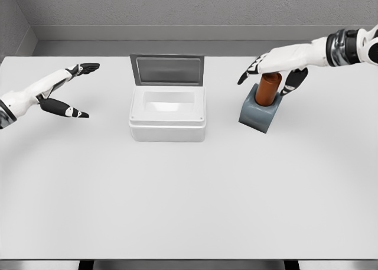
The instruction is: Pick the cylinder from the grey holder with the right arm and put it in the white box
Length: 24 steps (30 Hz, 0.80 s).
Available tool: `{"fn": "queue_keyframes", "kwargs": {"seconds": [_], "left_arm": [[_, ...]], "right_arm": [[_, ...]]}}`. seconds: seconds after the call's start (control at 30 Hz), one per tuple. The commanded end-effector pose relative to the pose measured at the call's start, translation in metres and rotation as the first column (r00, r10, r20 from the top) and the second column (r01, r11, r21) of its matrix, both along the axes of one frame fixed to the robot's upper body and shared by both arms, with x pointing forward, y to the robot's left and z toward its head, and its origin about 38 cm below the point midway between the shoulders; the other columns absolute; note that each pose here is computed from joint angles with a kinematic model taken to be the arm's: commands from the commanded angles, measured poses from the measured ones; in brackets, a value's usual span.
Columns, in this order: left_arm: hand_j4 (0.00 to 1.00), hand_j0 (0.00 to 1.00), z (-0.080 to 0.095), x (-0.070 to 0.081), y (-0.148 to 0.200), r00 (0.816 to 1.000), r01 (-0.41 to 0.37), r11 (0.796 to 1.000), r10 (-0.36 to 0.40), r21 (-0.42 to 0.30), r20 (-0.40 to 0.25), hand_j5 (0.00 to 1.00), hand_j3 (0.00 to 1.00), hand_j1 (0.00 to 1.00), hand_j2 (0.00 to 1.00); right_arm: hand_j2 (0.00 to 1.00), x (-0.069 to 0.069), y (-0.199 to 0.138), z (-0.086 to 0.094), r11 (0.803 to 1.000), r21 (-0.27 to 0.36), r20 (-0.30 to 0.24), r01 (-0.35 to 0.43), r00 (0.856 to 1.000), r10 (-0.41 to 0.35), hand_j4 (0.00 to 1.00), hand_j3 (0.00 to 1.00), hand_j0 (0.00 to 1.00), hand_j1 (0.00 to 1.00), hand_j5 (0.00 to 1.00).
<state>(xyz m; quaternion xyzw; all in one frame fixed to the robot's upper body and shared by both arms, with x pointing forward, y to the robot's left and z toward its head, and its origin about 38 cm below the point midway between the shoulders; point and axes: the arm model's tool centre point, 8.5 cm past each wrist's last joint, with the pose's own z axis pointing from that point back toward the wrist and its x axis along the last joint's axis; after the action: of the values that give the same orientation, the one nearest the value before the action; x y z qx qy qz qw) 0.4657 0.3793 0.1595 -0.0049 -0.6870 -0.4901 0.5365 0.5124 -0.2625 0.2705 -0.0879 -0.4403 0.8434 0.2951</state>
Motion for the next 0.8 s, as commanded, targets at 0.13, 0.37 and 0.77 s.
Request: {"fn": "queue_keyframes", "kwargs": {"seconds": [0.13,0.37,0.77], "left_arm": [[1.0,1.0,0.001,0.0,0.0,1.0,-0.003,1.0,0.003,-0.009,0.0,1.0,1.0,1.0,1.0],[1.0,1.0,0.001,0.001,0.0,1.0,-0.002,1.0,0.002,-0.009,0.001,1.0,1.0,1.0,1.0],[1.0,1.0,0.001,0.0,0.0,1.0,-0.003,1.0,0.003,-0.007,0.001,1.0,1.0,1.0,1.0]], "right_arm": [[0.75,-0.003,-0.01,0.0,1.0,-0.006,-0.004,0.016,1.0,-0.016,0.75,0.75,0.75,0.75,0.75],[0.63,-0.005,-0.013,0.001,1.0,-0.015,-0.004,0.016,1.0,-0.016,0.63,0.63,0.63,0.63,0.63],[0.49,-0.005,-0.013,0.0,1.0,-0.027,-0.013,0.012,1.0,-0.013,0.49,0.49,0.49,0.49,0.49]]}}
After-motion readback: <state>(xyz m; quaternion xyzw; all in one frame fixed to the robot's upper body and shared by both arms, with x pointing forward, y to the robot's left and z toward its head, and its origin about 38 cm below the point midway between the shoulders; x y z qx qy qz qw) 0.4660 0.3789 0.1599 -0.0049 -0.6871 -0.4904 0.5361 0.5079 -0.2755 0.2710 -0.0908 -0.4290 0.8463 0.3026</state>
